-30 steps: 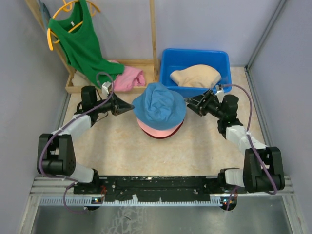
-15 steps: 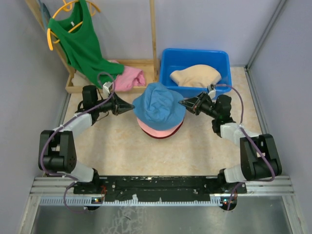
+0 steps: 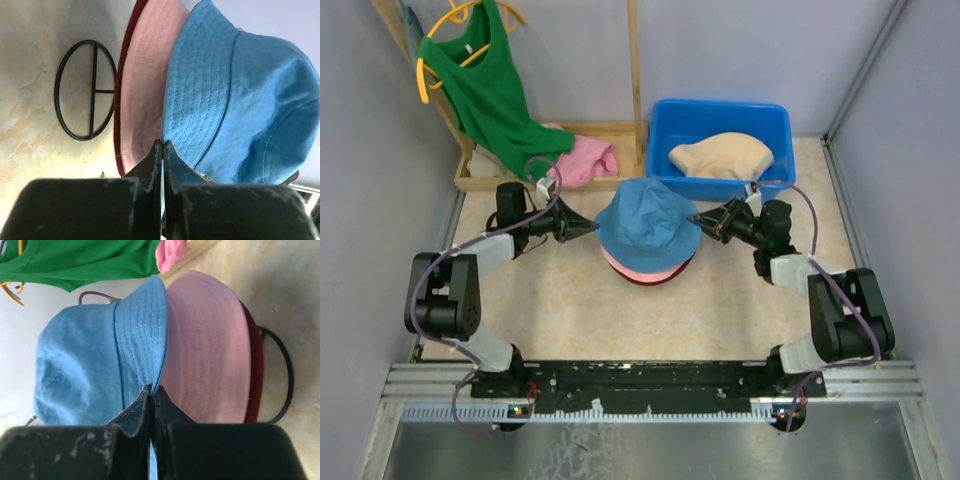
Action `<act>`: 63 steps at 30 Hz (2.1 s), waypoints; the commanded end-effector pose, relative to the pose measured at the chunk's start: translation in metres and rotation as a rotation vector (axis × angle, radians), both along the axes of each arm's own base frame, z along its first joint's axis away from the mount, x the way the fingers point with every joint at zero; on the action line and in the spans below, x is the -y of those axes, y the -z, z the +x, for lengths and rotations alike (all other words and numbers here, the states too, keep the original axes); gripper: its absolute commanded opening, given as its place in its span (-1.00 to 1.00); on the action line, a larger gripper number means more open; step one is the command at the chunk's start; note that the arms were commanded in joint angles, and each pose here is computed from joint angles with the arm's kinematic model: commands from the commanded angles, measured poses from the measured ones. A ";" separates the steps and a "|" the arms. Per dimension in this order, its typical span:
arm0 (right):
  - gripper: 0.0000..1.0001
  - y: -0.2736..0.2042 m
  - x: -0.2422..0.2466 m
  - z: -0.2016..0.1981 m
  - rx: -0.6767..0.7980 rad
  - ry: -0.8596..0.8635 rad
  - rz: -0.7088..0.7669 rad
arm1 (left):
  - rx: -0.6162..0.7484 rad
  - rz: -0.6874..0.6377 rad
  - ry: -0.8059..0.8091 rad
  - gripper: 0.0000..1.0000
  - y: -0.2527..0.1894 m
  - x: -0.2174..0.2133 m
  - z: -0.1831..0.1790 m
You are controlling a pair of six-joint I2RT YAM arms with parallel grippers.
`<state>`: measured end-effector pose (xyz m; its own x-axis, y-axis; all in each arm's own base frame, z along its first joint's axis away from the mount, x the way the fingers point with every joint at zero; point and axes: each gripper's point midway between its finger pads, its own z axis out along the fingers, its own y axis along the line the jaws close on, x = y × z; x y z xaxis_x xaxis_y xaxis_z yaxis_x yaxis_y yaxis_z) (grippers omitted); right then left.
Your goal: Stack the hats
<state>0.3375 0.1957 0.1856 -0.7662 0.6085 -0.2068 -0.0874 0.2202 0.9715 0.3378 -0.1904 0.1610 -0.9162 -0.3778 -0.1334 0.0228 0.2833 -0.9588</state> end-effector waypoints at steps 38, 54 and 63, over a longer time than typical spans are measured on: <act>-0.28 0.034 -0.005 -0.054 0.077 -0.117 0.059 | -0.001 0.049 0.063 -1.00 0.036 0.003 -0.002; -0.25 0.020 0.025 -0.060 0.116 -0.026 0.173 | 0.008 0.068 0.070 -1.00 0.032 0.006 -0.001; -0.15 0.023 0.029 -0.044 0.097 -0.033 -0.105 | 0.010 0.073 0.072 -1.00 0.031 0.007 0.000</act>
